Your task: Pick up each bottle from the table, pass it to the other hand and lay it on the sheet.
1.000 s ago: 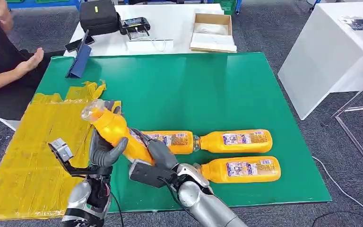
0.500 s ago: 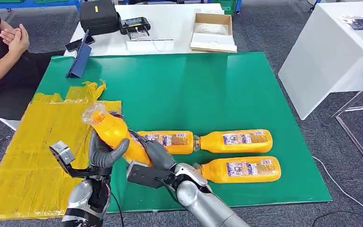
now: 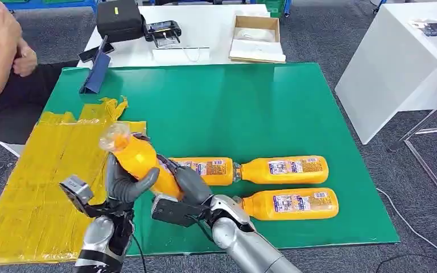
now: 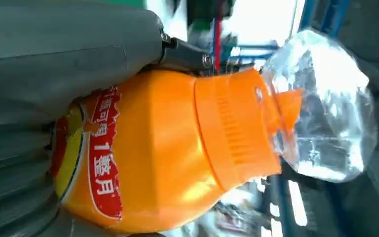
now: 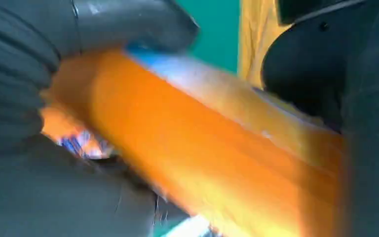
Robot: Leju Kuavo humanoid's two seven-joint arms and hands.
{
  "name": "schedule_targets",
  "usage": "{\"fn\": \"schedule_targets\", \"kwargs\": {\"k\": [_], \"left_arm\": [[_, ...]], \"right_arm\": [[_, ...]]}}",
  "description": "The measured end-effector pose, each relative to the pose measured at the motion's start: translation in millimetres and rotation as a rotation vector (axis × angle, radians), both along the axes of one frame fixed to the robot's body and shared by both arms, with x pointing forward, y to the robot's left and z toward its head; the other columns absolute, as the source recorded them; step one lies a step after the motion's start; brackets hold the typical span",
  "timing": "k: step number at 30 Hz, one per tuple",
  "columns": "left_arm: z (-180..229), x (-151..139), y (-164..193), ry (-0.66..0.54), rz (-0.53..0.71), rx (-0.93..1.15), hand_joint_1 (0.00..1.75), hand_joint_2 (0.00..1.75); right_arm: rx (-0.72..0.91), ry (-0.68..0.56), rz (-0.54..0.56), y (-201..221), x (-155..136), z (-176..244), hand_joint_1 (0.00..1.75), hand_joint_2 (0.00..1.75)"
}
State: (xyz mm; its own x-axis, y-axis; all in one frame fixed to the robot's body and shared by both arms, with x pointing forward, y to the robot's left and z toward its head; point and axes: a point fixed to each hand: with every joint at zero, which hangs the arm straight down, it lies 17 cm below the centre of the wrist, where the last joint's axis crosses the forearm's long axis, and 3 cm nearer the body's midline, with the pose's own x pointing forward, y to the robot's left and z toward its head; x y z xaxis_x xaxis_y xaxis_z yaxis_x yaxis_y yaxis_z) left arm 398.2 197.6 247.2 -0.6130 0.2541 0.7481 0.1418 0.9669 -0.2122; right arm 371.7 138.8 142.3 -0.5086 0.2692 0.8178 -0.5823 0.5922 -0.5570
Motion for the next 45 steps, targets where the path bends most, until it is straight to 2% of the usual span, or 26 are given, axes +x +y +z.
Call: {"fn": "schedule_targets", "kwargs": {"k": [3,5,7,9,13,21,26,29,32,37,45], "left_arm": [[23,4,22,-0.079,0.183,0.156,1.75,1.75],[45,10,42,-0.151,0.393,0.346,1.75,1.75],[67,13,60,-0.236,0.669,0.594,1.75,1.75],[82,13,69,-0.302,0.854,0.771,1.75,1.75],[82,24,75,-0.345,1.037,1.026,1.75,1.75],[63,39,78,-0.329,1.058,1.173,1.75,1.75],[11,81,87,-0.186,1.080,1.461,1.75,1.75],[-29,111,108,-0.042,1.012,1.547,1.75,1.75],[-59,126,122,0.030,0.949,1.608,1.75,1.75],[-99,138,136,0.126,0.850,1.705,1.75,1.75],[-159,131,163,0.266,0.720,1.800,1.75,1.75]], "right_arm": [[0.030,-0.118,-0.084,-22,14,20,0.00,1.75],[0.075,-0.208,-0.141,-43,25,46,0.00,1.75],[0.105,-0.197,-0.151,-57,34,56,0.00,1.75],[0.114,-0.168,-0.141,-68,39,56,0.00,1.75],[0.099,-0.153,-0.131,-80,44,48,0.00,1.75],[0.080,-0.146,-0.137,-90,47,40,0.00,1.75],[0.052,-0.122,-0.121,-90,45,31,0.00,1.75],[0.007,-0.109,-0.108,-88,41,18,0.00,1.75],[-0.019,-0.100,-0.094,-87,36,10,0.00,1.75],[-0.038,-0.093,-0.090,-87,34,4,0.00,1.75],[-0.063,-0.087,-0.104,-92,37,-2,0.00,1.75]]}}
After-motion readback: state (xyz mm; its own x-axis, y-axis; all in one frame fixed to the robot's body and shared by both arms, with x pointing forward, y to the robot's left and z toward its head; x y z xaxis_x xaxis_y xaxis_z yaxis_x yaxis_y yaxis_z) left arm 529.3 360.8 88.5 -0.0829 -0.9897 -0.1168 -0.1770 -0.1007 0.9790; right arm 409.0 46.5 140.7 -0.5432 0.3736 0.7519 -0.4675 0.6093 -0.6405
